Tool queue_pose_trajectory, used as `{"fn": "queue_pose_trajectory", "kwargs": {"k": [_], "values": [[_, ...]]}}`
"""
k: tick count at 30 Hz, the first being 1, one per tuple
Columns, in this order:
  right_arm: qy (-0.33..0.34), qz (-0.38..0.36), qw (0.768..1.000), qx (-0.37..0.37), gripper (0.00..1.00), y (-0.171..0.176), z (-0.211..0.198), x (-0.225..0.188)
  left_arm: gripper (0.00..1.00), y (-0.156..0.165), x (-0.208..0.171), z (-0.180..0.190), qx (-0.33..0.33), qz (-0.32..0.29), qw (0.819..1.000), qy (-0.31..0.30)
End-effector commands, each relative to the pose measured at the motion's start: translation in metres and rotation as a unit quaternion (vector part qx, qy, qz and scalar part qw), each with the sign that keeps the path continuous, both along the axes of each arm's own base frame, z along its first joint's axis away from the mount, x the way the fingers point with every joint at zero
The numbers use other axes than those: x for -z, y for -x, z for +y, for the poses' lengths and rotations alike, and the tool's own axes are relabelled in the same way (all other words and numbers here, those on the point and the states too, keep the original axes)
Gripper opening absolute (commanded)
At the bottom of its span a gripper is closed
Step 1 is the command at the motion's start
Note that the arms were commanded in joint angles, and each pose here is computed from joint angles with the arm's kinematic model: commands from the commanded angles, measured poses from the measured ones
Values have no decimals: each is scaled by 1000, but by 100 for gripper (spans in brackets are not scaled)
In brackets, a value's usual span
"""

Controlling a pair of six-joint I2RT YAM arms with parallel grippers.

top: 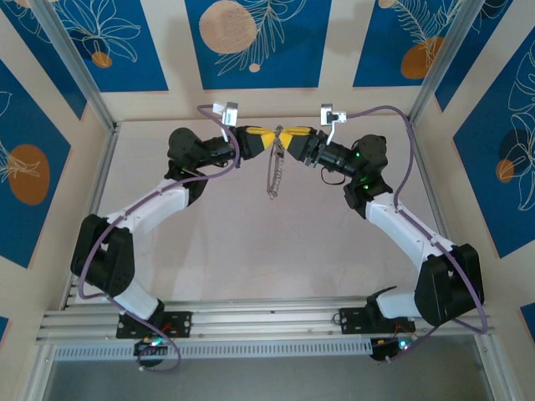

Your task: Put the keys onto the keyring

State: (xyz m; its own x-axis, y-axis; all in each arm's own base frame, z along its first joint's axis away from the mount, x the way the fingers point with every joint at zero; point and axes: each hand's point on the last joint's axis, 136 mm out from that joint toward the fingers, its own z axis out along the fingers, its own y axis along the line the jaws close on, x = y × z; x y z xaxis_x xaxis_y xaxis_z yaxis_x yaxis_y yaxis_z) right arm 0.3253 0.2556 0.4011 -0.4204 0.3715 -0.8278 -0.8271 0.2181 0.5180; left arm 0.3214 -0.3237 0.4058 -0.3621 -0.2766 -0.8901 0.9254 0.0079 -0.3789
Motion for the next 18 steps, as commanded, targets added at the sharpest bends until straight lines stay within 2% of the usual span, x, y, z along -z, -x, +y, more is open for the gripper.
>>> {"fn": "queue_pose_trajectory", "kwargs": {"k": [1,5,8,16,18], "values": [[-10,-31,999,-20,36,6,5,-20,0,9,-16,0,13,-31,999,21],[-9,-28,999,-25,36,5,8,-18,0,10,-16,0,15,-30,999,22],[-10,-27,999,-28,32,4,9,-18,0,10,-15,0,16,-29,999,21],[-6,-27,999,-41,2,7,12,-17,0,9,-15,0,15,-29,999,22],[-3,-27,999,-44,0,7,12,-15,0,9,-16,0,14,-29,999,22]]}}
